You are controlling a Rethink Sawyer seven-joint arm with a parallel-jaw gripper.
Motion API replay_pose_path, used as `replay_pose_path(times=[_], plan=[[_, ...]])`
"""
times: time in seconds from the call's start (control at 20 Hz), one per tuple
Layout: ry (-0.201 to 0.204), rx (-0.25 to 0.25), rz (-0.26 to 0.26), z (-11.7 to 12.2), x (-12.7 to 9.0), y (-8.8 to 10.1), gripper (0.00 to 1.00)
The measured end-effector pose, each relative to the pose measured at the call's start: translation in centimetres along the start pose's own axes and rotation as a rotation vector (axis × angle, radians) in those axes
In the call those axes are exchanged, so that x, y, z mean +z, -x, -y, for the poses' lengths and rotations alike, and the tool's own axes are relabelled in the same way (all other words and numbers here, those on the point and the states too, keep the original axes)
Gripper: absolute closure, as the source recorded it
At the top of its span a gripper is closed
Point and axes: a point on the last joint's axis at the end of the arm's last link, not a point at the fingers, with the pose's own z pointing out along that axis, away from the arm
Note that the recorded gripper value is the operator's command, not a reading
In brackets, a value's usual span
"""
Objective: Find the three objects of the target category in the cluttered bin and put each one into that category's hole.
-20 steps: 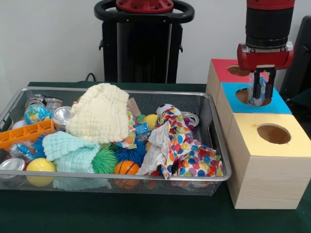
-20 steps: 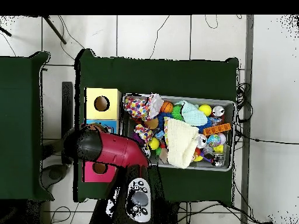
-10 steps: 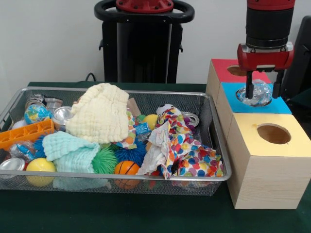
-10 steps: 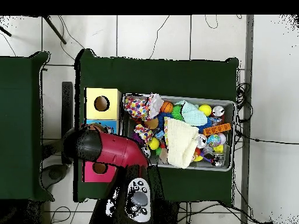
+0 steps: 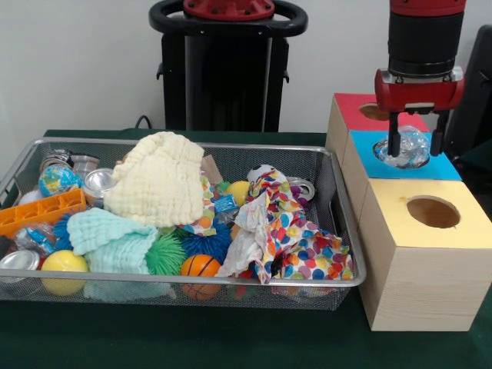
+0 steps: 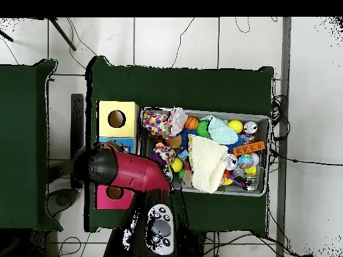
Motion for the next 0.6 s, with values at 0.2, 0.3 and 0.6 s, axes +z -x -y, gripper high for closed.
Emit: replay_pose_path(times=[0.2, 0.3, 0.6], plan=[[0.003, 0.009, 0.007, 0.4, -0.5, 0.4, 0.00], [0.003, 0.014, 0.007, 0.7, -0.6, 0.4, 0.00], [0.000, 0.047, -0.001, 2.6, -0.4, -0.1, 0.00]])
